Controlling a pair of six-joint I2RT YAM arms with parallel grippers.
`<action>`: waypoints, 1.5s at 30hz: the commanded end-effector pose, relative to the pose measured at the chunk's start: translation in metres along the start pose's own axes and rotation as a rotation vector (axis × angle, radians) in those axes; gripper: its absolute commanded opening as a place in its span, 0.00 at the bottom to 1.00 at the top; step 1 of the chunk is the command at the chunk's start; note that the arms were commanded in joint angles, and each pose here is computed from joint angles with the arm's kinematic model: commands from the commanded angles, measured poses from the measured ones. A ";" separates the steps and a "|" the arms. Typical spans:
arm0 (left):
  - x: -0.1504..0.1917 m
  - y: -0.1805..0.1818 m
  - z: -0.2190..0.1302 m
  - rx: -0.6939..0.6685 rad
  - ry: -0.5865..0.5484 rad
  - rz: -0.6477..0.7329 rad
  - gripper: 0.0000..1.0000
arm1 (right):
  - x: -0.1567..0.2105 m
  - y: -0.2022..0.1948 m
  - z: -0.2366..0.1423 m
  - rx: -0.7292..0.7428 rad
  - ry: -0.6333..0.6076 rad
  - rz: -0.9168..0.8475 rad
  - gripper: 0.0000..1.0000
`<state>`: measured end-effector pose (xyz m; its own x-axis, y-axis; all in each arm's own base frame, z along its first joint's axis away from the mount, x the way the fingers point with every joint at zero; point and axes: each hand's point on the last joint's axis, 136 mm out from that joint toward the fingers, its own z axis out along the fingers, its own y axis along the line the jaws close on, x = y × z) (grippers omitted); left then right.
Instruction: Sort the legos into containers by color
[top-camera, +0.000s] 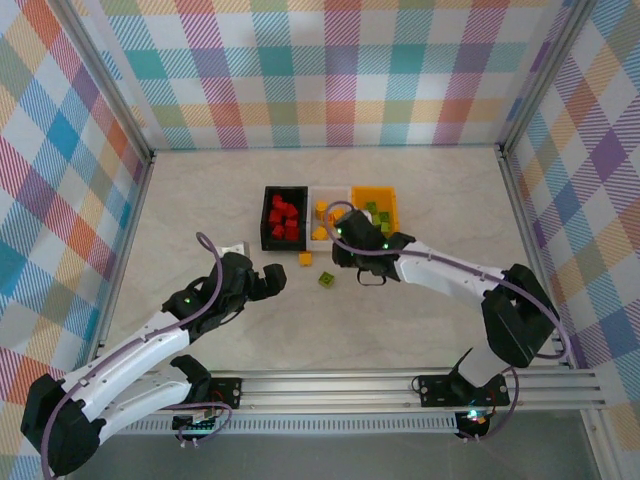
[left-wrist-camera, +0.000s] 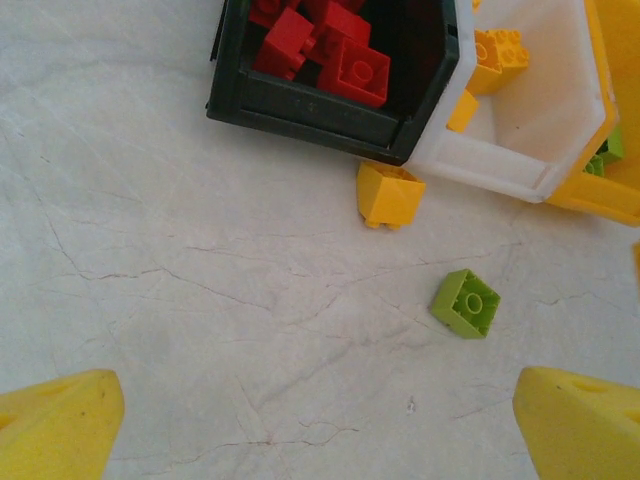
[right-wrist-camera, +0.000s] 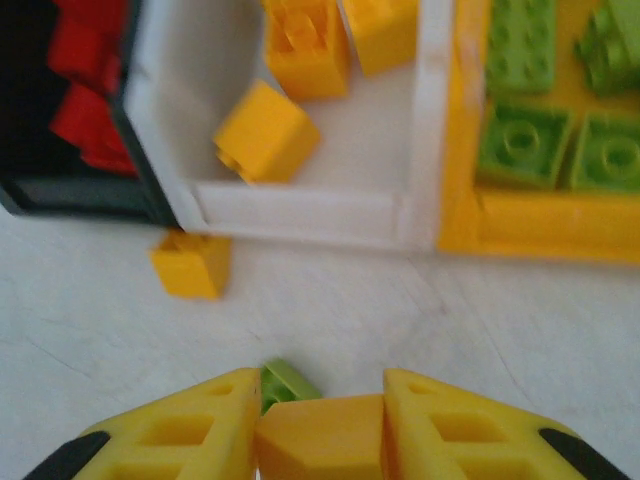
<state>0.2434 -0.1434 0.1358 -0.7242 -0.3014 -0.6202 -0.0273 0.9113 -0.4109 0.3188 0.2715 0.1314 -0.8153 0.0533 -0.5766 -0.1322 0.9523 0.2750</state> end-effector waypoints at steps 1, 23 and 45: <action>0.003 0.007 0.003 -0.019 0.006 -0.020 1.00 | -0.036 0.004 0.008 -0.014 -0.023 -0.039 0.36; 0.001 0.011 -0.009 -0.036 0.010 -0.031 1.00 | -0.099 0.037 0.032 -0.150 -0.046 -0.121 0.70; -0.004 0.017 -0.010 -0.064 0.000 -0.024 1.00 | 0.076 0.024 0.072 -0.084 0.226 -0.356 0.70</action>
<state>0.2367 -0.1277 0.1340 -0.7299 -0.3211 -0.6034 -0.0819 0.9175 -0.3893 0.2796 0.3160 0.0359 -0.8397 -0.3303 -0.4311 -0.4500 0.8675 0.2120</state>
